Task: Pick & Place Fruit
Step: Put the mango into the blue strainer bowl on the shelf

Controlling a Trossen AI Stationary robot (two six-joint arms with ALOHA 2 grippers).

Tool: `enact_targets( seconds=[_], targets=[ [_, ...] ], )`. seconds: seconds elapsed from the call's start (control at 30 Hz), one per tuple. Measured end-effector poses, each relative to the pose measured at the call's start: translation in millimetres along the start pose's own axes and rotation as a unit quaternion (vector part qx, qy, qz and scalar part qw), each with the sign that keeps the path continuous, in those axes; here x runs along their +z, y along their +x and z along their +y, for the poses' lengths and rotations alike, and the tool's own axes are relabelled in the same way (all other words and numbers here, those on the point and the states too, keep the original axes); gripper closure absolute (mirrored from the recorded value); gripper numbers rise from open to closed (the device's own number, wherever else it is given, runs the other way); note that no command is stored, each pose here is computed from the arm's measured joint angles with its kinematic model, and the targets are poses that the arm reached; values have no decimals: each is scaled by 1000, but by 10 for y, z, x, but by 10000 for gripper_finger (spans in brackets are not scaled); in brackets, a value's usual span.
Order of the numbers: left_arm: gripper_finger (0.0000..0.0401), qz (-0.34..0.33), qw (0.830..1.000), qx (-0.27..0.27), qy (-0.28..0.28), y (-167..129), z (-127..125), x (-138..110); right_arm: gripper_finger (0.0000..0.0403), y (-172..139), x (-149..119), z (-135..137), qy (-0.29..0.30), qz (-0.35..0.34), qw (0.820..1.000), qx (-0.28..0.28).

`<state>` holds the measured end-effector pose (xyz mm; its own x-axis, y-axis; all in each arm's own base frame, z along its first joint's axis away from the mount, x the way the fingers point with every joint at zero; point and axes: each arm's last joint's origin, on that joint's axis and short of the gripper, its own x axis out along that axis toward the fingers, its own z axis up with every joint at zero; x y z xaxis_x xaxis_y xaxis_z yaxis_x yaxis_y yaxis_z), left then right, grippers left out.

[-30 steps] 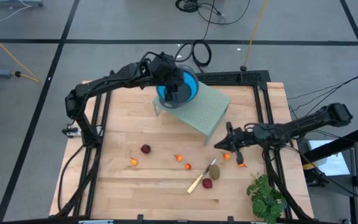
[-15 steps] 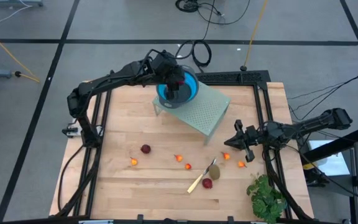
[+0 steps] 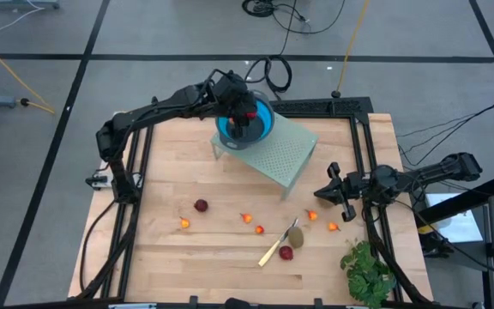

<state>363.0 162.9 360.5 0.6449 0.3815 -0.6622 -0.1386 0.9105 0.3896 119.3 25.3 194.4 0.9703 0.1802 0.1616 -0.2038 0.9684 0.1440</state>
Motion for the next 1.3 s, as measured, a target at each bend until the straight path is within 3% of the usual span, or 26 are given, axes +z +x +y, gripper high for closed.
enact_targets(
  seconds=[0.77, 1.3],
  targets=[
    [203, 21, 999, -4, -27, 156, 34, -69, 403, 0, -5, 0, 7, 3, 1000, 1],
    [148, 32, 999, 6, -40, 156, 50, -90, 403, 0, -4, 0, 7, 2, 1000, 1]
  ],
)
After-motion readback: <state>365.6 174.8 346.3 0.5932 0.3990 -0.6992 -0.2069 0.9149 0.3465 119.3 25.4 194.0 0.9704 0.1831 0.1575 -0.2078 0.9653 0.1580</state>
